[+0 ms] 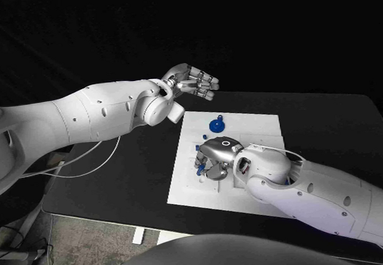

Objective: Assemble the parts on the task board

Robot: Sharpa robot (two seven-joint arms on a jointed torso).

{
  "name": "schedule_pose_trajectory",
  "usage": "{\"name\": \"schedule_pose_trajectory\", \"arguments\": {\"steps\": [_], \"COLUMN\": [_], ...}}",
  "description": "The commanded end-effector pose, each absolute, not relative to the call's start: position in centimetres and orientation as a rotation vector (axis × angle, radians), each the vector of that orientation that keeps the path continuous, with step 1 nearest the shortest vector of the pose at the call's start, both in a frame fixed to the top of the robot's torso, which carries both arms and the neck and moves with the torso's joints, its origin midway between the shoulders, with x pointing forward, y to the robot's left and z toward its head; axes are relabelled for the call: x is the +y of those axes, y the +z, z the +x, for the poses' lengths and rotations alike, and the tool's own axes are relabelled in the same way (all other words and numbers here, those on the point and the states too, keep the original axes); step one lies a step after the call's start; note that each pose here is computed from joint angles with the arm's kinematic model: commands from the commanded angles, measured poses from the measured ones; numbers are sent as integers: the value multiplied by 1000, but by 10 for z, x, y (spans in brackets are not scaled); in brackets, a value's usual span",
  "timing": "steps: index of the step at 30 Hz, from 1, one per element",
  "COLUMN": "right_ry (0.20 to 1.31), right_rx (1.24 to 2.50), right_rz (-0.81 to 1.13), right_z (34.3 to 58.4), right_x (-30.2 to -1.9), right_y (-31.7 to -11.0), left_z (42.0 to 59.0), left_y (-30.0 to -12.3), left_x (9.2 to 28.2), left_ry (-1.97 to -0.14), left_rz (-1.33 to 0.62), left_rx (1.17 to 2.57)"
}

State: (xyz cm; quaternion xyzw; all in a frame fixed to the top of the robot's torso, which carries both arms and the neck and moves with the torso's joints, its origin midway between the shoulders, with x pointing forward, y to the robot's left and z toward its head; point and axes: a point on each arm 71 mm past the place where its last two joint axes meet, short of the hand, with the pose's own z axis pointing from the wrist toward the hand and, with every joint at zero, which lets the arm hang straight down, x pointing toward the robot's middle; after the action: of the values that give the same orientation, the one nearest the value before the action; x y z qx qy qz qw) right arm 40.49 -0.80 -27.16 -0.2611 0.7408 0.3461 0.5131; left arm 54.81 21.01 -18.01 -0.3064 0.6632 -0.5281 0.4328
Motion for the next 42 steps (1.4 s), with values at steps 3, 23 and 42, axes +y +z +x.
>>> {"name": "schedule_pose_trajectory", "arguments": {"steps": [3, 23, 42], "right_ry": [809, 764, 741], "right_rx": [1778, 1820, 1824], "right_rz": [-672, -729, -751], "right_z": [403, 398, 399], "right_x": [-6, -10, -9], "right_y": [-275, -284, -294], "left_z": [548, 549, 549], "left_y": [-179, -179, -180], "left_x": [209, 211, 210], "left_ry": [-1330, -1324, -1327], "left_rz": [-762, -766, -766], "left_rx": [1643, 1646, 1652]}}
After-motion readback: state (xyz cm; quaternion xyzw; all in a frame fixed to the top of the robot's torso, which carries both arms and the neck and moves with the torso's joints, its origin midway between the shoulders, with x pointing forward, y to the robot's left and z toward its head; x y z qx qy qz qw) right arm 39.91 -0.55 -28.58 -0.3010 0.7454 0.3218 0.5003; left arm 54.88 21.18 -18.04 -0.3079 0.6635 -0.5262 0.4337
